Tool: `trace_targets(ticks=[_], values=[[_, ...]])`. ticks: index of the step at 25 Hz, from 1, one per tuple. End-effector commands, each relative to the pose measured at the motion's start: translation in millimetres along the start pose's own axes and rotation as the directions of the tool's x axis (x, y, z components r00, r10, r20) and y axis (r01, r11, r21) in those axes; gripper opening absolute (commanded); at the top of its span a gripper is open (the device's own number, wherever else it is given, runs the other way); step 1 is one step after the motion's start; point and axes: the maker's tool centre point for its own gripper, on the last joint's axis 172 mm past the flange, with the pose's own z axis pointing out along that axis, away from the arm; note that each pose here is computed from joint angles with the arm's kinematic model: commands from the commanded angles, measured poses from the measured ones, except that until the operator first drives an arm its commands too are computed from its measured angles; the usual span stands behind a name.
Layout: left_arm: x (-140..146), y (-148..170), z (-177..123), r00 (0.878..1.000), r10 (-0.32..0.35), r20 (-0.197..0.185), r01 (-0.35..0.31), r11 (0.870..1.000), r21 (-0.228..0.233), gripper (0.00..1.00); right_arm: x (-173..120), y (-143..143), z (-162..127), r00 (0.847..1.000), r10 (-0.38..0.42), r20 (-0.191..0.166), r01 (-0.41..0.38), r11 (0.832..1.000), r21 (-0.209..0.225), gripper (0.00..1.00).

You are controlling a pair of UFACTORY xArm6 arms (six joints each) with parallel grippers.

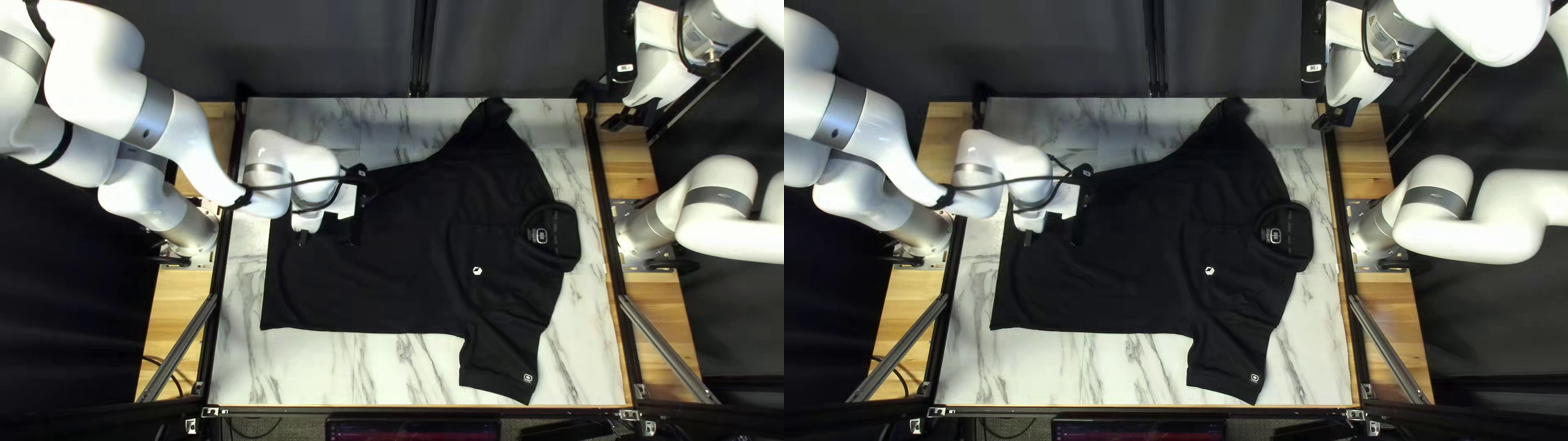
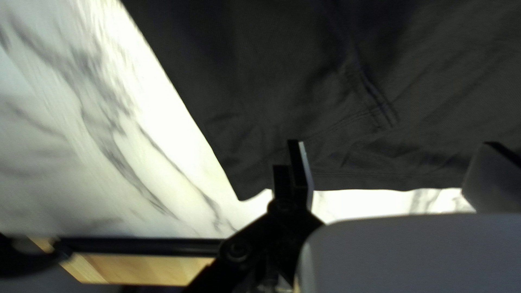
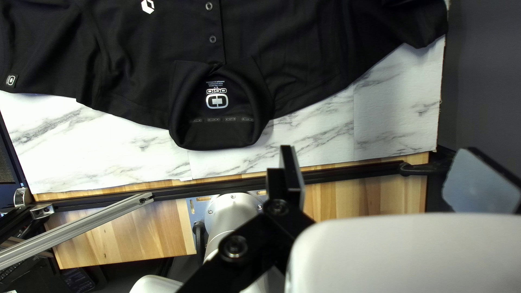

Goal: Fold t-shirt

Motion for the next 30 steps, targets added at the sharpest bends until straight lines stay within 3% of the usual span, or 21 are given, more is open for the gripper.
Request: trace_targets(ticks=[1, 7, 9, 17, 23, 30], values=[[1.3, 0.4, 1.9, 1.0, -0.031, -0.004, 0.031, 1.0, 0.0, 0.93, 0.0, 0.0, 0.0, 1.0, 0.0, 0.0, 0.0, 1.0, 0.0, 1.0], [7.0, -2.8, 2.0, 0.999, -0.044, -0.014, 0.044, 0.999, -0.006, 0.93, 0.0, 0.0, 0.0, 1.0, 0.0, 0.0, 0.0, 1.0, 0.0, 1.0], [6.6, -1.0, -1.8, 0.999, -0.032, -0.027, 0.032, 0.999, -0.006, 1.0, 0.0, 0.0, 0.0, 1.0, 0.0, 0.0, 0.0, 1.0, 0.0, 1.0], [6.6, -1.0, -1.8, 0.999, -0.032, -0.027, 0.032, 0.999, -0.006, 1.0, 0.0, 0.0, 0.0, 1.0, 0.0, 0.0, 0.0, 1.0, 0.0, 1.0], [14.0, 3.8, -1.6, 0.997, -0.073, -0.016, 0.073, 0.997, -0.032, 1.0, 0.0, 0.0, 0.0, 1.0, 0.0, 0.0, 0.0, 1.0, 0.0, 1.0], [19.0, -2.7, 3.7, 0.991, -0.131, -0.007, 0.131, 0.991, -0.026, 1.0, 0.0, 0.0, 0.0, 1.0, 0.0, 0.0, 0.0, 1.0, 0.0, 1.0]])
